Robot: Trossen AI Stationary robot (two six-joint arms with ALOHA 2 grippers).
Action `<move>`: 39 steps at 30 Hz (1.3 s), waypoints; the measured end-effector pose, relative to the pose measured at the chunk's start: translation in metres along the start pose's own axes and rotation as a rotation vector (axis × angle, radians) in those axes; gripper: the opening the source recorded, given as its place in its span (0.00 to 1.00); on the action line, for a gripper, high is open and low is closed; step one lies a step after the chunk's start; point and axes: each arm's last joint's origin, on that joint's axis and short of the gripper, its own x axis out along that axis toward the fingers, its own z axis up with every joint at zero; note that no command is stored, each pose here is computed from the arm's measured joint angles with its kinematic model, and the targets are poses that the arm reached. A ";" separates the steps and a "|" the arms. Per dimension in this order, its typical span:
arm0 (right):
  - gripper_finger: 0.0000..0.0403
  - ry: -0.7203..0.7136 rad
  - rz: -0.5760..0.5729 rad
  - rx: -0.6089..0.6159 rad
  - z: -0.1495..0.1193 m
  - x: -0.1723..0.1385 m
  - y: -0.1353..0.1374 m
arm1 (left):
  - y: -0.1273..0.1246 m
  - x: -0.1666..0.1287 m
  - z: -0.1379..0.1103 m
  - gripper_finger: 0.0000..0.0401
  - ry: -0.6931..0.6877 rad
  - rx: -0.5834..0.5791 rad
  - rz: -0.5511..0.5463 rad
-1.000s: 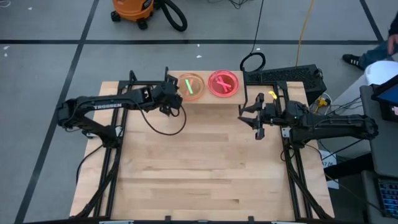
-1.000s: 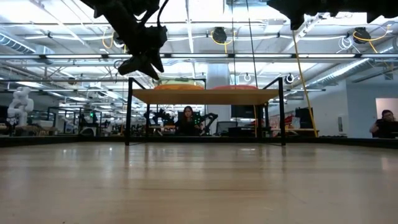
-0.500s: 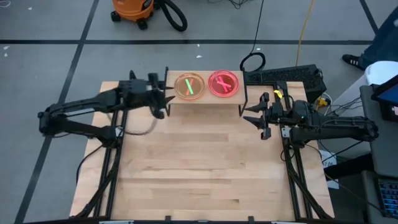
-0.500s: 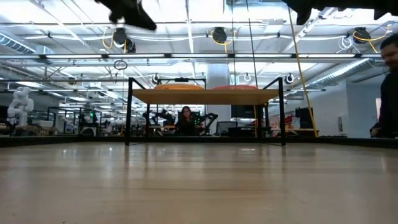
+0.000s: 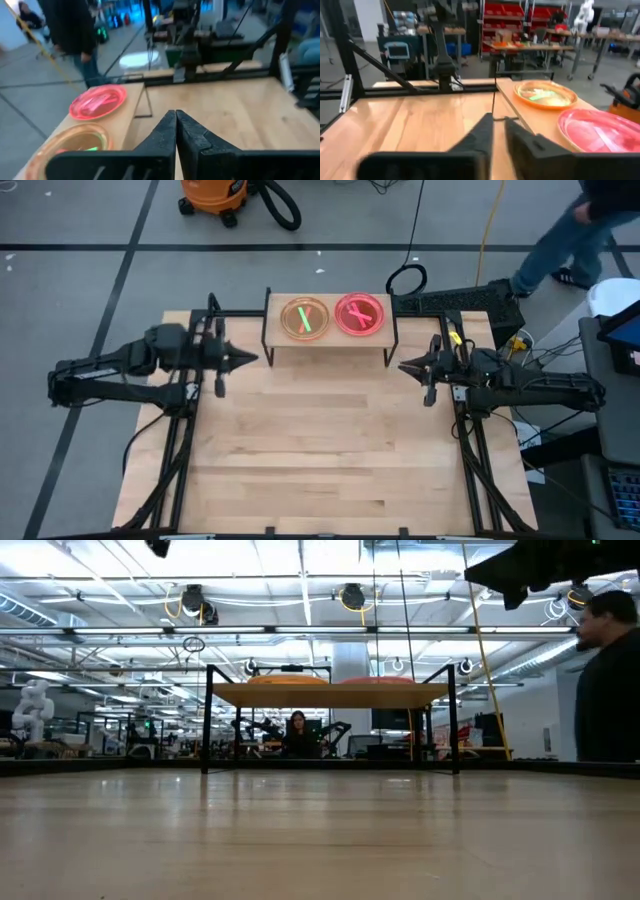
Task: Place and stack plates onto a shelf
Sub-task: Return to Home Position
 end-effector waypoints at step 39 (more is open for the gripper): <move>0.00 -0.248 0.024 0.001 -0.075 -0.012 0.004 | -0.034 -0.004 -0.164 0.03 -0.402 -0.119 -0.018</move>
